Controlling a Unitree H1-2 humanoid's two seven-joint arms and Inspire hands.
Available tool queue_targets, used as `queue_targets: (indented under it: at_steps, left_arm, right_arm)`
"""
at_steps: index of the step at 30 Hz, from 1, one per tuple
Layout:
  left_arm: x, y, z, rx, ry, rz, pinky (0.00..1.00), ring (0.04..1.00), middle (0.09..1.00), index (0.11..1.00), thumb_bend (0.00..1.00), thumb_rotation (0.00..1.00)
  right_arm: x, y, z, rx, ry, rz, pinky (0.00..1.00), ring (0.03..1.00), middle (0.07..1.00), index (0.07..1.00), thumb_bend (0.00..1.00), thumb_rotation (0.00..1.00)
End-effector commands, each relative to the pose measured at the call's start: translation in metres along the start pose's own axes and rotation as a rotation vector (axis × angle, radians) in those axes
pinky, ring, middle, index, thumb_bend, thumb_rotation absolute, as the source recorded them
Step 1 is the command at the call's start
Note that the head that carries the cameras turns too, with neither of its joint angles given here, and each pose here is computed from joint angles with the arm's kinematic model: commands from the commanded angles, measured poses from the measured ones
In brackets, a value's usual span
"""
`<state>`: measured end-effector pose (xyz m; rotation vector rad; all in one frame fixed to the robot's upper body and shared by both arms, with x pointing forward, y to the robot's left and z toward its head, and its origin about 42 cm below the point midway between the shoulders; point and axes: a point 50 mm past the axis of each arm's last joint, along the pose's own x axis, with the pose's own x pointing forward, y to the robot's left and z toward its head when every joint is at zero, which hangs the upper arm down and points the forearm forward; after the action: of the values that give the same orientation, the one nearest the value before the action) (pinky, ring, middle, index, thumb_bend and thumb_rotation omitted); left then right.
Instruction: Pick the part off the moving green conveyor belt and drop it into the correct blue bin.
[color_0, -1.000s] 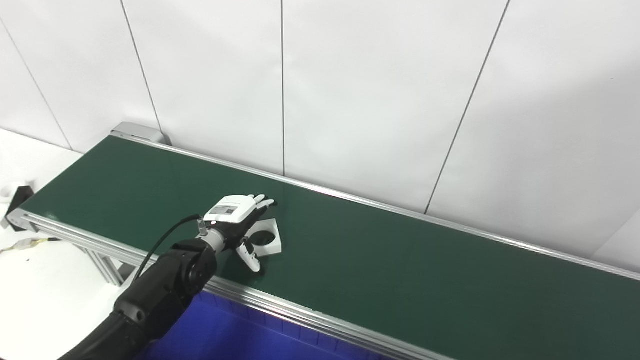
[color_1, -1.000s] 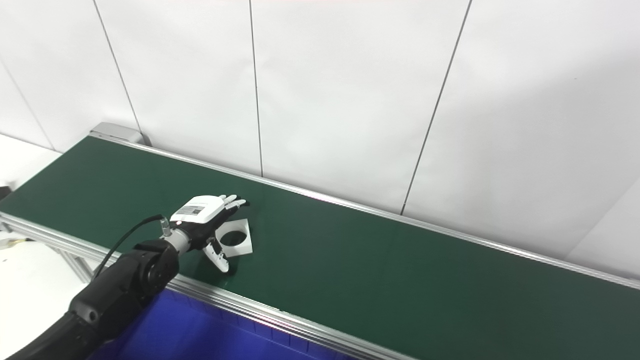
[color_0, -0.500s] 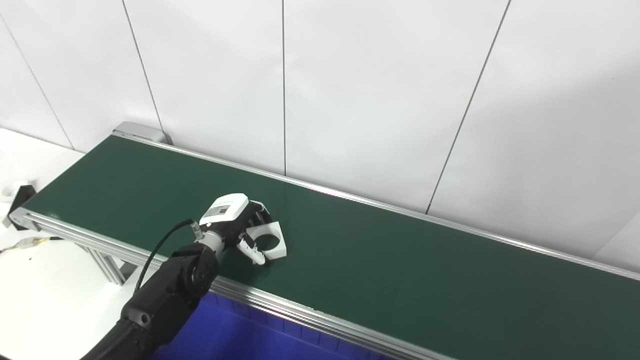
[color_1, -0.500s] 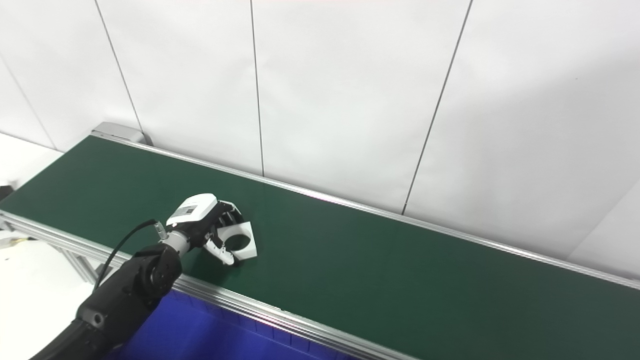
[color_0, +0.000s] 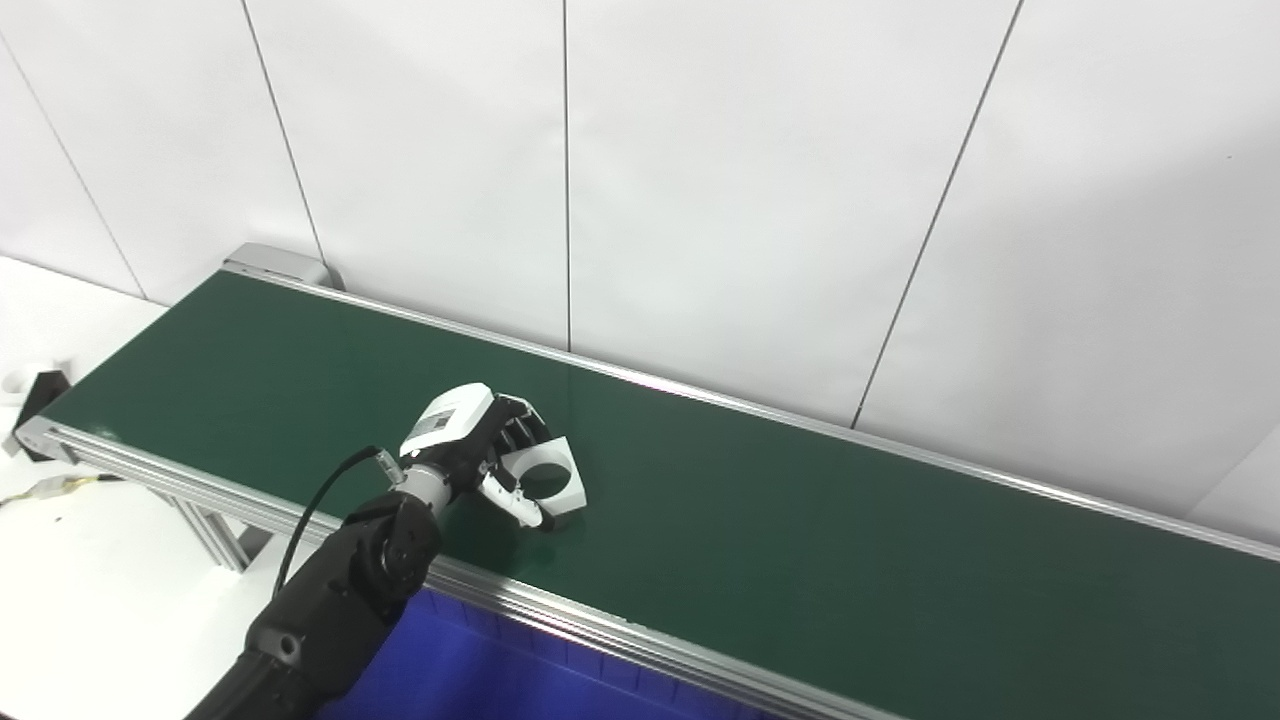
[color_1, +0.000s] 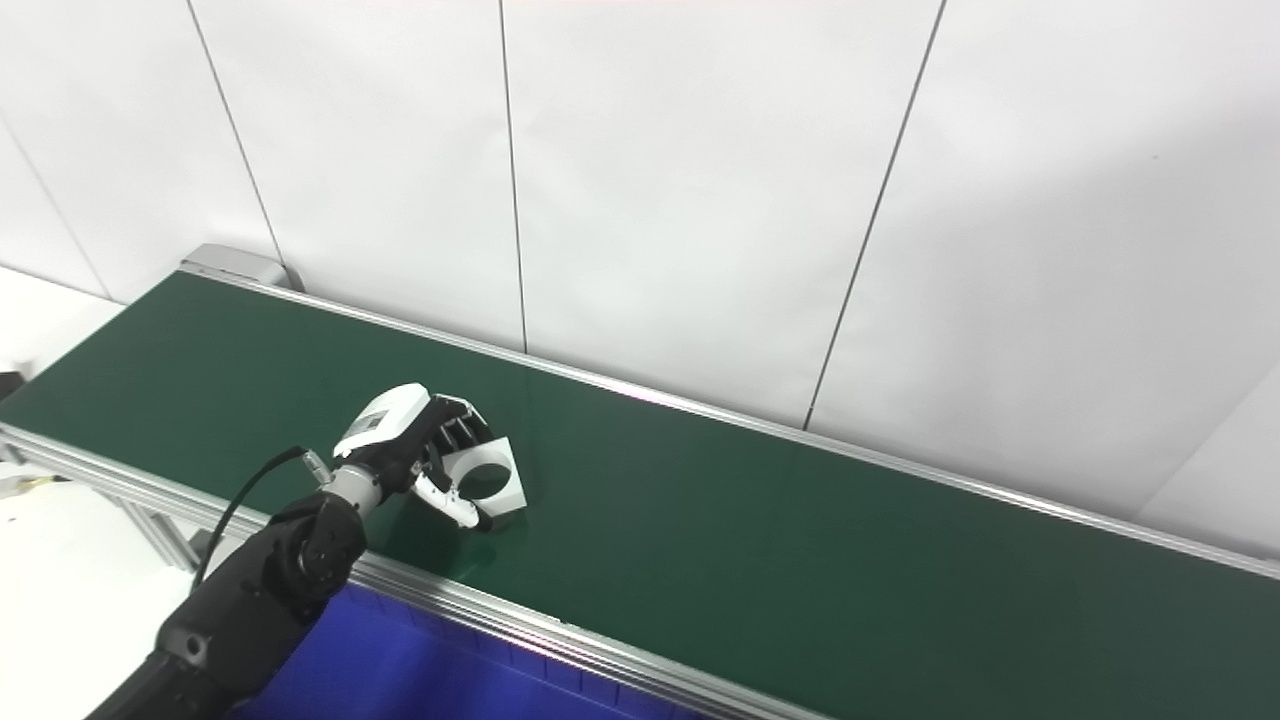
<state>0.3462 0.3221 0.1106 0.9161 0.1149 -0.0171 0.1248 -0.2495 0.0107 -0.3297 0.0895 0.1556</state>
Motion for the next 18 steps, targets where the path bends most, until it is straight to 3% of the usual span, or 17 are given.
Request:
queue_targets:
  at_steps: [1, 5, 11, 18]
  left_arm:
    - [-0.002, 0.023, 0.017, -0.056, -0.132, 0.093, 0.3, 0.383, 0.422, 0.525, 0.51, 0.0]
    - [-0.019, 0.038, 0.026, -0.119, -0.227, 0.119, 0.22, 0.287, 0.394, 0.512, 0.51, 0.0]
    - [-0.044, 0.052, 0.03, -0.17, -0.377, 0.093, 0.29, 0.357, 0.433, 0.521, 0.51, 0.0]
    - [-0.061, 0.037, 0.033, -0.238, -0.523, 0.011, 0.32, 0.377, 0.449, 0.515, 0.51, 0.0]
  right_arm:
    - [0.003, -0.001, 0.014, 0.007, -0.097, -0.023, 0.79, 0.809, 0.843, 0.864, 0.8, 0.24]
    - [0.003, 0.002, 0.018, -0.005, -0.112, -0.025, 0.75, 0.788, 0.833, 0.851, 0.8, 0.26]
    - [0.001, 0.008, 0.03, 0.012, -0.145, -0.024, 0.71, 0.769, 0.814, 0.837, 0.83, 0.32]
    - [0.005, 0.02, 0.047, 0.01, -0.156, -0.034, 0.73, 0.773, 0.822, 0.838, 0.86, 0.37]
